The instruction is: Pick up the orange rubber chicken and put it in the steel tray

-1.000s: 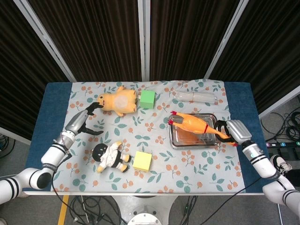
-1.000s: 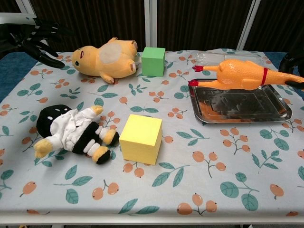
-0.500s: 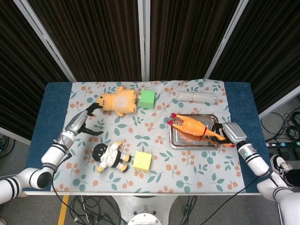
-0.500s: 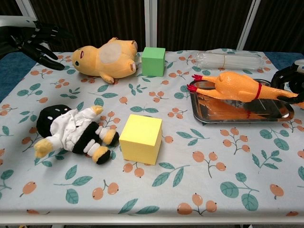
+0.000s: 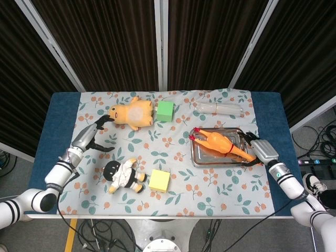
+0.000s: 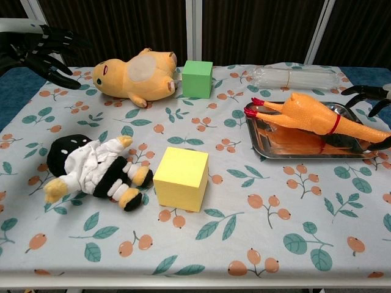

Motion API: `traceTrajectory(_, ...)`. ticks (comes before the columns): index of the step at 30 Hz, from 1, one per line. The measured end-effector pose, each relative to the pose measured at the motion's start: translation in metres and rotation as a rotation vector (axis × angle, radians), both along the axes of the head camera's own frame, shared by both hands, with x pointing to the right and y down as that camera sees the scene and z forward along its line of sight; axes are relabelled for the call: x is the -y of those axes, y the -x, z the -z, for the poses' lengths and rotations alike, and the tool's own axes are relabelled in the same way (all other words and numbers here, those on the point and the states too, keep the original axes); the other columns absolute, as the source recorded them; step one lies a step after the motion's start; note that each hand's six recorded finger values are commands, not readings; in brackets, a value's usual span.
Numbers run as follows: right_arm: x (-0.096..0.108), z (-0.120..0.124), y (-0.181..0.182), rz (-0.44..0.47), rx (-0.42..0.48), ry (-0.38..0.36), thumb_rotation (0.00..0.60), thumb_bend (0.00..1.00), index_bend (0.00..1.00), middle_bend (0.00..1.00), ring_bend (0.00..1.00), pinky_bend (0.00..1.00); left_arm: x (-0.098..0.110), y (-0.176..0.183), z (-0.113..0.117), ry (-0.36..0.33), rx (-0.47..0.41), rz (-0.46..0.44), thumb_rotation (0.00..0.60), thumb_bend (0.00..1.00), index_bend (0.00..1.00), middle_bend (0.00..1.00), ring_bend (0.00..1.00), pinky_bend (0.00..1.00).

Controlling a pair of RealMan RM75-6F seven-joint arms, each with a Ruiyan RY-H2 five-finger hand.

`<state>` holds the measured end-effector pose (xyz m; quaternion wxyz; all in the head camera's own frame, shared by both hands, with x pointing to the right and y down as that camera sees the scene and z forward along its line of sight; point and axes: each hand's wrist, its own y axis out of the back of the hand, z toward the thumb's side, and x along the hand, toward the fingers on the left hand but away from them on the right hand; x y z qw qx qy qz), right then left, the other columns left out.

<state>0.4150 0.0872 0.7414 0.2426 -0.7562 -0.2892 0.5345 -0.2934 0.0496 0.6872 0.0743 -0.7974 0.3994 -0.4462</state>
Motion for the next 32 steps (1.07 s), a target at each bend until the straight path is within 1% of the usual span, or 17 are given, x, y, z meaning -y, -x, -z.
traceTrajectory(3,0.002,0.011,-0.003,-0.003,0.007,-0.023,0.6,0.0,0.0,0.09,0.0,0.21,0.002,0.004,0.004,-0.03,0.017,-0.006,0.6,0.17,0.2,0.13,0.1,0.22)
traceTrajectory(5,0.005,0.023,-0.005,-0.004,0.018,-0.054,0.6,0.0,0.0,0.11,0.01,0.21,0.003,0.01,0.01,-0.062,0.038,-0.011,0.6,0.17,0.2,0.13,0.1,0.22)
traceTrajectory(9,0.01,0.055,-0.013,0.0,0.023,-0.131,0.6,0.0,0.0,0.21,0.09,0.2,0.004,0.03,0.023,-0.127,0.115,-0.032,0.6,0.17,0.2,0.13,0.1,0.22)
traceTrajectory(10,0.01,0.066,-0.016,0.004,0.014,-0.157,0.6,0.01,0.02,0.25,0.12,0.21,0.003,0.036,0.026,-0.143,0.136,-0.036,0.6,0.17,0.2,0.13,0.1,0.22)
traceTrajectory(12,0.009,0.083,-0.021,0.012,-0.01,-0.198,0.6,0.05,0.07,0.3,0.16,0.23,0.001,0.049,0.032,-0.18,0.192,-0.046,0.6,0.17,0.2,0.13,0.1,0.22)
traceTrajectory(14,0.005,0.103,-0.027,0.02,-0.049,-0.245,0.6,0.09,0.13,0.33,0.18,0.25,-0.002,0.062,0.037,-0.223,0.255,-0.055,0.6,0.17,0.2,0.13,0.1,0.22)
traceTrajectory(16,-0.003,0.123,-0.032,0.015,-0.088,-0.285,0.6,0.11,0.15,0.33,0.18,0.26,-0.006,0.073,0.043,-0.267,0.314,-0.06,0.6,0.17,0.2,0.13,0.1,0.22)
traceTrajectory(17,-0.008,0.132,-0.034,0.006,-0.1,-0.299,0.6,0.11,0.15,0.32,0.18,0.26,-0.009,0.082,0.047,-0.298,0.357,-0.062,0.6,0.17,0.2,0.13,0.1,0.22)
traceTrajectory(19,-0.02,0.152,-0.041,-0.029,-0.125,-0.331,0.6,0.11,0.15,0.27,0.17,0.26,-0.016,0.094,0.054,-0.346,0.424,-0.063,0.6,0.17,0.2,0.13,0.1,0.21)
traceTrajectory(20,-0.026,0.161,-0.045,-0.046,-0.136,-0.346,0.6,0.11,0.14,0.26,0.17,0.26,-0.022,0.103,0.058,-0.373,0.469,-0.064,0.6,0.17,0.2,0.13,0.1,0.21)
traceTrajectory(22,-0.04,0.177,-0.055,-0.084,-0.165,-0.383,0.6,0.11,0.13,0.23,0.15,0.26,-0.035,0.117,0.064,-0.404,0.532,-0.062,0.6,0.17,0.2,0.13,0.1,0.21)
traceTrajectory(23,-0.046,0.184,-0.06,-0.1,-0.177,-0.397,0.6,0.11,0.12,0.23,0.15,0.26,-0.046,0.126,0.068,-0.416,0.569,-0.062,0.6,0.17,0.2,0.13,0.1,0.21)
traceTrajectory(25,-0.061,0.195,-0.068,-0.134,-0.199,-0.423,0.6,0.11,0.12,0.23,0.15,0.26,-0.065,0.138,0.073,-0.421,0.614,-0.06,0.6,0.17,0.2,0.13,0.1,0.21)
traceTrajectory(26,-0.067,0.199,-0.07,-0.146,-0.204,-0.43,0.6,0.11,0.12,0.23,0.15,0.26,-0.077,0.142,0.076,-0.419,0.631,-0.057,0.6,0.17,0.2,0.13,0.1,0.21)
traceTrajectory(29,-0.087,0.208,-0.073,-0.179,-0.207,-0.439,0.6,0.11,0.12,0.24,0.15,0.26,-0.106,0.147,0.083,-0.404,0.643,-0.035,0.6,0.17,0.2,0.13,0.1,0.21)
traceTrajectory(32,-0.102,0.212,-0.07,-0.196,-0.202,-0.439,0.6,0.11,0.12,0.24,0.15,0.26,-0.128,0.148,0.09,-0.395,0.653,-0.014,0.6,0.17,0.2,0.13,0.1,0.21)
